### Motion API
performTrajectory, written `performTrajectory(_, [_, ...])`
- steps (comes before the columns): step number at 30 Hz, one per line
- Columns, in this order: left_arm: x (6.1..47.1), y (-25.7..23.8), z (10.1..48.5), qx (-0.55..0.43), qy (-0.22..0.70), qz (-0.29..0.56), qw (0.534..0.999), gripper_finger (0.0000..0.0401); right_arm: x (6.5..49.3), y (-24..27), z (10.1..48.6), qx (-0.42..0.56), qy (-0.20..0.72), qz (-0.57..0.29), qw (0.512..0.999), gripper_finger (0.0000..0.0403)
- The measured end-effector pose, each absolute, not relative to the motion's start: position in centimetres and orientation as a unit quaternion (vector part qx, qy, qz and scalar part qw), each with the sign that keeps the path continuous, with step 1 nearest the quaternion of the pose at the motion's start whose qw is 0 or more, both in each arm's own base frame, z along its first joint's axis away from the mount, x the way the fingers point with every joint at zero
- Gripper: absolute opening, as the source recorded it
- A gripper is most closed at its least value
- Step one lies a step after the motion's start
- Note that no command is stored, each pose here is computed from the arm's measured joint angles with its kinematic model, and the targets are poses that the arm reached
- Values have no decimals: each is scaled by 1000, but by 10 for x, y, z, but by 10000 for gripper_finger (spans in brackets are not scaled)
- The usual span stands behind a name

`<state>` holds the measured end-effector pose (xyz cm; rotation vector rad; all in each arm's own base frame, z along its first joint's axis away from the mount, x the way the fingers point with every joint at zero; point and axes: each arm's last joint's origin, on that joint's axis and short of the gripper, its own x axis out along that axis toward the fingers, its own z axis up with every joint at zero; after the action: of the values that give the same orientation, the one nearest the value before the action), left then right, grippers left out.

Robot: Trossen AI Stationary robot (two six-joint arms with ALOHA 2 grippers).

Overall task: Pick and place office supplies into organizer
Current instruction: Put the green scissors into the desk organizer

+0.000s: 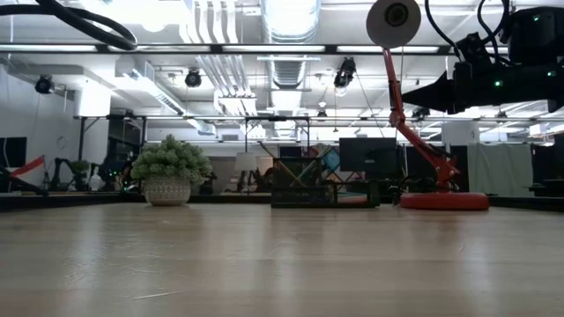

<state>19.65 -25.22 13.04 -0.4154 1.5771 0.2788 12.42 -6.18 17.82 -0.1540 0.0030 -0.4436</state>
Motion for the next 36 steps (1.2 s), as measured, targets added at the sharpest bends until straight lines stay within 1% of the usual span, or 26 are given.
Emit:
performTrajectory(7, [192,-246,154,-196,689,115,688,7,124,-62,178,-76,1,-220,973,68])
performTrajectory(14, [190,-242,157,-191,689,124,688,6,124,-62,178,-76,1,-220,973,68])
performTrajectory(32, [193,-243,169,-192,693,104,687,6,124,-62,178,-67,-1,-220,973,68])
performTrajectory(36, [194,-238,178,-200,674,103,703,6,124,-62,178,-67,-1,-220,973,68])
